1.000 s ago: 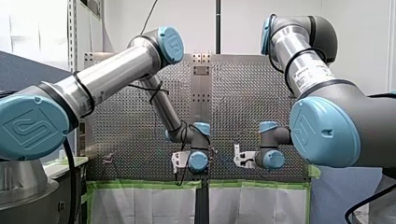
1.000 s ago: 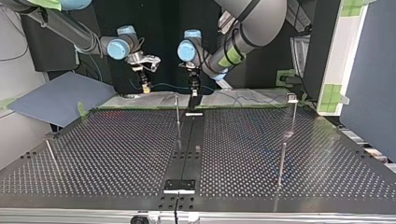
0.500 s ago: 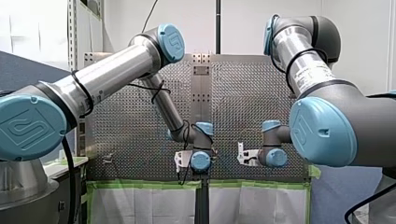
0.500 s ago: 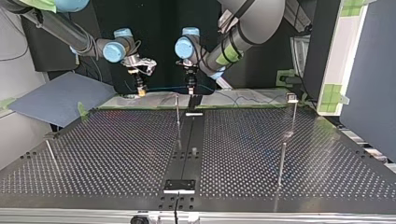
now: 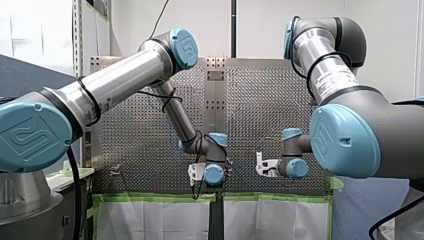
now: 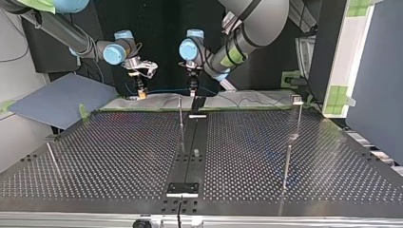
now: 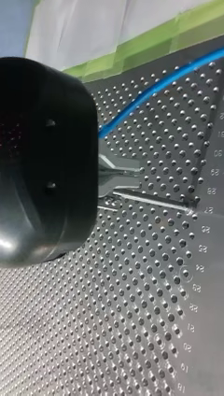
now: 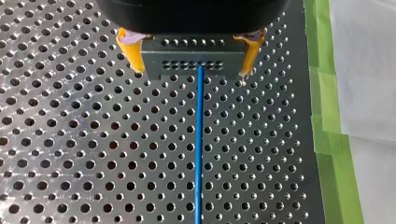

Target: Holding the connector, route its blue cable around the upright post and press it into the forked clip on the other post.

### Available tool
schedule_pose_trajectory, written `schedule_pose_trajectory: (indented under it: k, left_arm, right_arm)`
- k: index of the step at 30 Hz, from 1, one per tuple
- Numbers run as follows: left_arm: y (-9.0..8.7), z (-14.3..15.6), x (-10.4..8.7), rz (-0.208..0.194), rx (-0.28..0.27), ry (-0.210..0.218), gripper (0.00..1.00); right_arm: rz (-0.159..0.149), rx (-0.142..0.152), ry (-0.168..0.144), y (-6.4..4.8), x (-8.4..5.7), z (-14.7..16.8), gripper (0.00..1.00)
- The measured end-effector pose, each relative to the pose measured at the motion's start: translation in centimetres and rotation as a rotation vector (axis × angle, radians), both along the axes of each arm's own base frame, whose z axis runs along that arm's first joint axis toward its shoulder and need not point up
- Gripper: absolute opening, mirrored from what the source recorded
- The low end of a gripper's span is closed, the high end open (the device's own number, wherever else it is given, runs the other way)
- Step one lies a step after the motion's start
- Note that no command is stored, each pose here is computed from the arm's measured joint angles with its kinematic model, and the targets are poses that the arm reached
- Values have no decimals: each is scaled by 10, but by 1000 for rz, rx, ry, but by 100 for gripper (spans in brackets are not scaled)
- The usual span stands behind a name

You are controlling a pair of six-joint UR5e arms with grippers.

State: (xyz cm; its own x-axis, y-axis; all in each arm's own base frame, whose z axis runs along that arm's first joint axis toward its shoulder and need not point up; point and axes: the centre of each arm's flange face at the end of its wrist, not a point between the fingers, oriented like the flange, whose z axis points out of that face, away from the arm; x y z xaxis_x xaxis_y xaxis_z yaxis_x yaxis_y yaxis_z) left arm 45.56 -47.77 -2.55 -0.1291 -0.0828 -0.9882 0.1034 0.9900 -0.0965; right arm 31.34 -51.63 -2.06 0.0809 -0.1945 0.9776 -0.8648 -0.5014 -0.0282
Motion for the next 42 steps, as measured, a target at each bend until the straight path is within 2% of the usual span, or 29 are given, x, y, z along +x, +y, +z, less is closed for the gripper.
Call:
schedule_pose_trajectory:
  k: [7,18,27,42]
  left_arm:
    - [0,3,7,-7,-18,-3,2]
    - [3,-7,15,-14,-27,20,2]
    - [-2,-3,27,-28,-56,21,2]
    - [4,-3,41,-57,-70,36,2]
  right_arm:
    - [7,-4,-1,-1,3,2,0]
    - [16,-9,1,-3,8,4,0]
    - [17,-14,-1,-4,10,5,0]
    - [16,-23,-2,-9,11,8,0]
